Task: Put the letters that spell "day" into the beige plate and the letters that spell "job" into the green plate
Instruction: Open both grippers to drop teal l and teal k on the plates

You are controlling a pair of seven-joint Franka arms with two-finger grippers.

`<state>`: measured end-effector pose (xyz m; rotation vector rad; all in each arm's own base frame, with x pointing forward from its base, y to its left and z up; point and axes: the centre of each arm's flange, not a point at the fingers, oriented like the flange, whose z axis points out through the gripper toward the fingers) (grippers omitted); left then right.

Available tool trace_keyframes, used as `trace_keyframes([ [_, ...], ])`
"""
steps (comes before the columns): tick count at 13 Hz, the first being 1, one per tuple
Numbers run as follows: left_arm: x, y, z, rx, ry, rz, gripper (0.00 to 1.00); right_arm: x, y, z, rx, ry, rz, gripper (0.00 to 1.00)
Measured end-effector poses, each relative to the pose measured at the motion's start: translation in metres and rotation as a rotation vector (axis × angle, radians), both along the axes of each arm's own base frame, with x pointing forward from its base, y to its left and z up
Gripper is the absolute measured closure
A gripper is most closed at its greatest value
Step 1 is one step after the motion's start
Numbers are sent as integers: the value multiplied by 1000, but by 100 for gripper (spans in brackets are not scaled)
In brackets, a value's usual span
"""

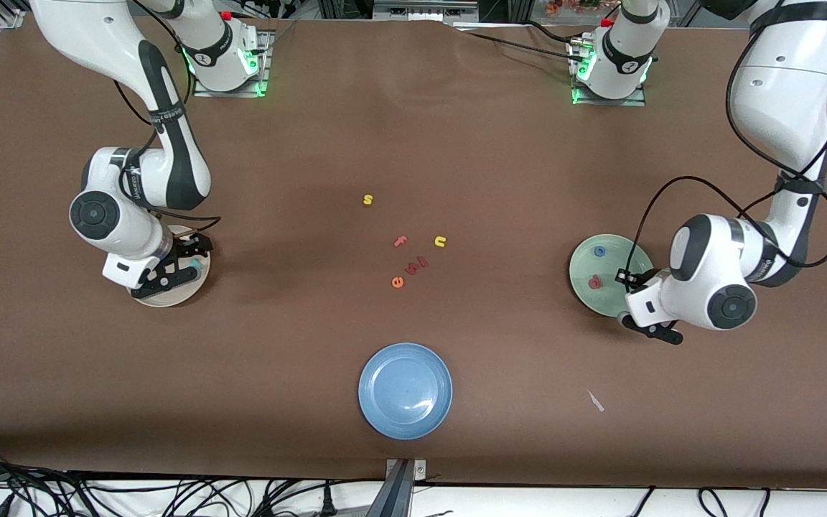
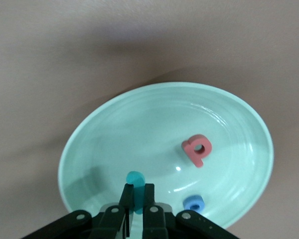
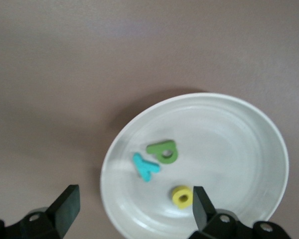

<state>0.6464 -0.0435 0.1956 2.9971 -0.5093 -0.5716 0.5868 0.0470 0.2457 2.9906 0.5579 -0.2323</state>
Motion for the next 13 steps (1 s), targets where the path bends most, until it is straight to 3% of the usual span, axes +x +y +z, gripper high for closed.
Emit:
trace_keyframes([
  [3,-11,-2,-15,1,14,-8,92,7,29,28,-1,57,-82,0],
  [7,-15,-3,-19,0,24,-12,86,9,71,47,-19,66,-131,0],
  [10,-19,-7,-21,-2,31,-18,57,13,86,67,-28,86,-145,0],
  [13,-11,-4,5,3,-5,-14,25,16,112,91,-38,85,-167,0],
])
